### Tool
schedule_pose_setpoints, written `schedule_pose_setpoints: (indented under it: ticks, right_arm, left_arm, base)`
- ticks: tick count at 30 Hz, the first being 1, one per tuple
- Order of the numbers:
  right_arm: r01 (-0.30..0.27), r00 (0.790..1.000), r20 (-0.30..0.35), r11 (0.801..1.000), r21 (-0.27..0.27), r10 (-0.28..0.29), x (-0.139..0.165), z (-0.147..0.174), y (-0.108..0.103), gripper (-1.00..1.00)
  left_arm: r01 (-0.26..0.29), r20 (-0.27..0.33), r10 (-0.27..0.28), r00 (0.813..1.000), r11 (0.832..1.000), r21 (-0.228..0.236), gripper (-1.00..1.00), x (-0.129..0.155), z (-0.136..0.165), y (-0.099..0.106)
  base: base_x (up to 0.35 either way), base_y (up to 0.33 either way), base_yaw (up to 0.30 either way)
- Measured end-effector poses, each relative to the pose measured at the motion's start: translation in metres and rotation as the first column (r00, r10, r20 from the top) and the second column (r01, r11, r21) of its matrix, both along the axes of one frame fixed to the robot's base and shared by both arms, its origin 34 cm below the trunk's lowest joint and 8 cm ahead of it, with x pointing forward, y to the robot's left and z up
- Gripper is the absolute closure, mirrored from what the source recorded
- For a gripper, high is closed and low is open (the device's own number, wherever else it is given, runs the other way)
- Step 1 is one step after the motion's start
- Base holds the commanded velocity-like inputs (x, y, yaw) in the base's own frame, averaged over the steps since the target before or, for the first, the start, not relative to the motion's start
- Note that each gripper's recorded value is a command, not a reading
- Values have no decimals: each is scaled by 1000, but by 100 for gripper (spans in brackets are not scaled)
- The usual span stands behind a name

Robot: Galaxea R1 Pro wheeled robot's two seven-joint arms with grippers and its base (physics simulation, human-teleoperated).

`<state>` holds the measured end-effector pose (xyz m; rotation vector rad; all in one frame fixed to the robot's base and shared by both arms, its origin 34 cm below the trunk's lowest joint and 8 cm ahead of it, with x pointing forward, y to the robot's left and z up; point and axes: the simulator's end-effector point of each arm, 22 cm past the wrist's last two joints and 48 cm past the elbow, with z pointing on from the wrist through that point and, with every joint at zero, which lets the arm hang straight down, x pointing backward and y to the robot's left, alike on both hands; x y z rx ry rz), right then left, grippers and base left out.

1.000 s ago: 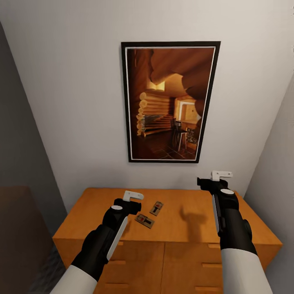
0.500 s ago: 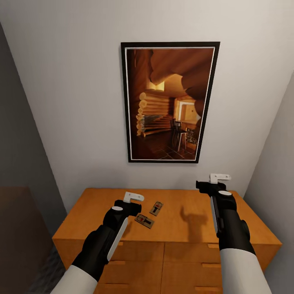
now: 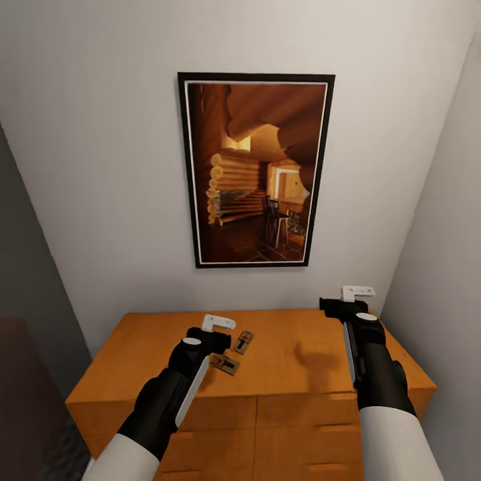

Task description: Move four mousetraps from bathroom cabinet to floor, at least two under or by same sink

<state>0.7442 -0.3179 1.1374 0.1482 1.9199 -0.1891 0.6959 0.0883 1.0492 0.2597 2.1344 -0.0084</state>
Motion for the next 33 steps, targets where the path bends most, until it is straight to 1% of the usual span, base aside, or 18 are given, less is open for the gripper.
schedule_pose_setpoints:
  ticks: [10, 13, 23, 33]
  right_arm:
    - [0, 1000, 8, 1000, 0, 0, -1, 5, 0, -100]
    - [0, 1000, 10, 1000, 0, 0, -1, 6, 0, -100]
    - [-1, 1000, 10, 1000, -1, 1, -2, 7, 0, -100]
    - [-1, 1000, 10, 1000, -2, 1, -2, 8, 0, -100]
  left_arm:
    - [-5, 10, 5, 1000, 1000, 3, -100, 0, 5, 2]
    - [-7, 12, 7, 1000, 1000, 4, -100, 0, 6, 3]
    - [-14, 14, 14, 1000, 1000, 3, -100, 1, 8, 5]
    - [-16, 13, 16, 1000, 1000, 4, -100, 0, 7, 6]
  base:
    - [0, 0, -247]
    - [0, 0, -122]
    - [11, 12, -29]
    - [175, 187, -2]
